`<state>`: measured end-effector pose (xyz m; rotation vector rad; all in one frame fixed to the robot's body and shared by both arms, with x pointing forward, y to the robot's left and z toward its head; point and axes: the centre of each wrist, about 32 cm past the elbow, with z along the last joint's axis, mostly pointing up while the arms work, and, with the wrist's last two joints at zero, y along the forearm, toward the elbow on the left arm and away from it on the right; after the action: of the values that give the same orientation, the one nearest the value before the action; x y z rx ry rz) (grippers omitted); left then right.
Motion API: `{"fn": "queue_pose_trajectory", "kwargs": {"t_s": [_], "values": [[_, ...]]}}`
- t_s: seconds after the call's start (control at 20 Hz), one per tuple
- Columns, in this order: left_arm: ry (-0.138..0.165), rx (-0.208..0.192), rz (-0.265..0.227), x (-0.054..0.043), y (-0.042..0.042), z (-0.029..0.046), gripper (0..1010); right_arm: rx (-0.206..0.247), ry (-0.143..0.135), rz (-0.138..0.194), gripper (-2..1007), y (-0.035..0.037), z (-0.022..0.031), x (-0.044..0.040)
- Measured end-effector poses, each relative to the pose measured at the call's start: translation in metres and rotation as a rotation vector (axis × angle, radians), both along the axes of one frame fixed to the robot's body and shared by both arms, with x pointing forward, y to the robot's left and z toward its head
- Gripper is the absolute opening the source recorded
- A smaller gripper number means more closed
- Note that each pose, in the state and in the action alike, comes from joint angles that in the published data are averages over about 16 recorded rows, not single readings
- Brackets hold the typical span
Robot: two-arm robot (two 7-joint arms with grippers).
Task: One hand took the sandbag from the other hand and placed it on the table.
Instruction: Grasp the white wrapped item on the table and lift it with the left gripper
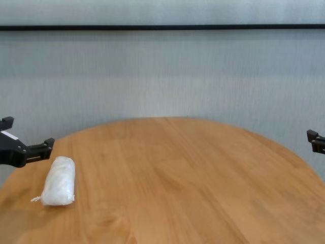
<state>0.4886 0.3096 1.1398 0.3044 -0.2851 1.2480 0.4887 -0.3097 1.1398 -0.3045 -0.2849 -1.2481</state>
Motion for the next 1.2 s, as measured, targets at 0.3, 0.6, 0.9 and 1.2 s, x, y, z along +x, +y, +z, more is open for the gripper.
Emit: {"fn": "queue_pose_trajectory", "kwargs": {"t_s": [0.3,0.6,0.9,1.2], "values": [[0.000,0.000,0.000,0.0000,0.0000,0.0000,1000,0.000,0.000,0.000,1003,0.0000,0.0000,0.0000],[0.000,0.000,0.000,0.0000,0.0000,0.0000,1000,0.000,0.000,0.000,1003,0.0000,0.0000,0.0000],[0.000,0.000,0.000,0.0000,0.0000,0.0000,1000,0.000,0.000,0.000,1003,0.0000,0.0000,0.0000],[0.000,0.000,0.000,0.0000,0.0000,0.0000,1000,0.000,0.000,0.000,1003,0.0000,0.0000,0.0000]]}}
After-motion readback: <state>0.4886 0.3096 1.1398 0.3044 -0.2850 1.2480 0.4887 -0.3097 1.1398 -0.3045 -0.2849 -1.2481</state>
